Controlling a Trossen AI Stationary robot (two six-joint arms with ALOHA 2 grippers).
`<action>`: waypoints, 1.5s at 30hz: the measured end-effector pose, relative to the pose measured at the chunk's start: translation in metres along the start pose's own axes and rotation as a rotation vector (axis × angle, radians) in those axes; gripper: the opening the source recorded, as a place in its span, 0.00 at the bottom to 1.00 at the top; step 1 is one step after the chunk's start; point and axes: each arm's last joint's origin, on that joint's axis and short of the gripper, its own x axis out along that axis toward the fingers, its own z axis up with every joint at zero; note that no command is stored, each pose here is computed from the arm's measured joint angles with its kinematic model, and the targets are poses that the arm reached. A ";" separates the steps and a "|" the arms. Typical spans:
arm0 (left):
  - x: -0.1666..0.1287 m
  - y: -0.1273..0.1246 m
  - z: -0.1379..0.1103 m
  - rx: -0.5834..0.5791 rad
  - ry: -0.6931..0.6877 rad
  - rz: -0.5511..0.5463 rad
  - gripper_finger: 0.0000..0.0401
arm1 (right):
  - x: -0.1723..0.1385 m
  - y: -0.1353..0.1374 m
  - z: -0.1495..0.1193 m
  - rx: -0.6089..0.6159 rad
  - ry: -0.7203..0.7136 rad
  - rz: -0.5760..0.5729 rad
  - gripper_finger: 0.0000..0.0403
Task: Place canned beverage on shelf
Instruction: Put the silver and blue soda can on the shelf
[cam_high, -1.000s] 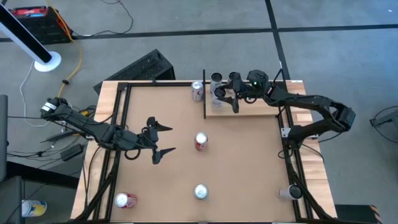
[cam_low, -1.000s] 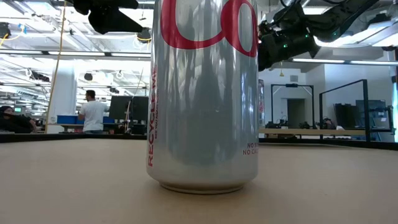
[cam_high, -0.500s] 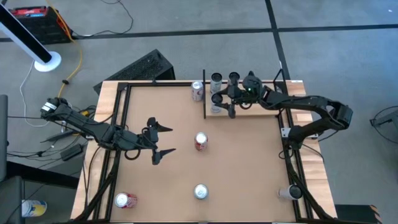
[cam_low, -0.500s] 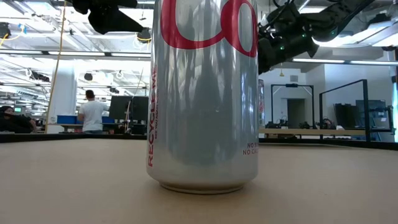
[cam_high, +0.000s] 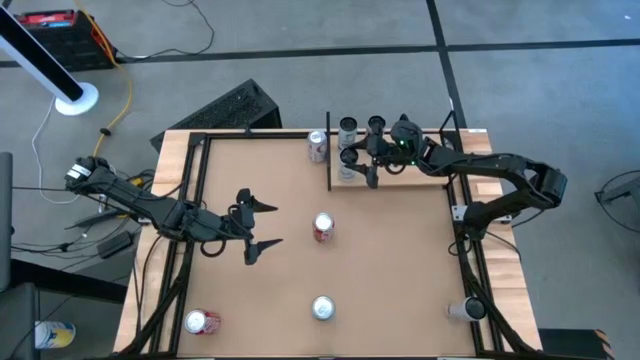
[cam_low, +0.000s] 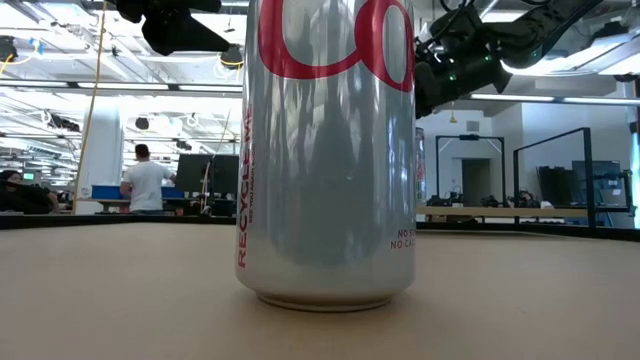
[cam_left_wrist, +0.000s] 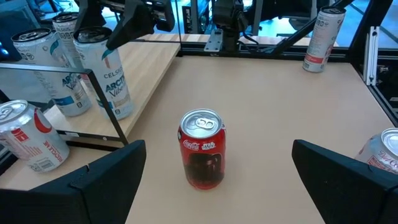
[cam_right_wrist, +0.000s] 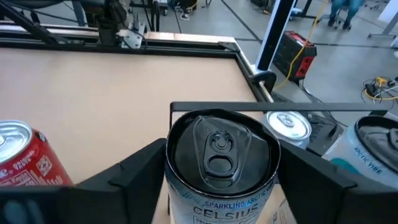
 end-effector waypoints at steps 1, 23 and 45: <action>0.000 0.000 0.000 0.000 0.000 0.000 0.97 | 0.000 0.000 0.000 -0.001 -0.002 -0.001 0.80; 0.000 0.000 -0.003 0.001 0.023 0.002 0.97 | -0.033 0.007 0.040 -0.024 -0.096 0.015 0.95; 0.000 0.000 -0.002 -0.041 0.019 0.002 0.97 | -0.013 0.078 -0.062 -0.014 -0.062 0.057 0.04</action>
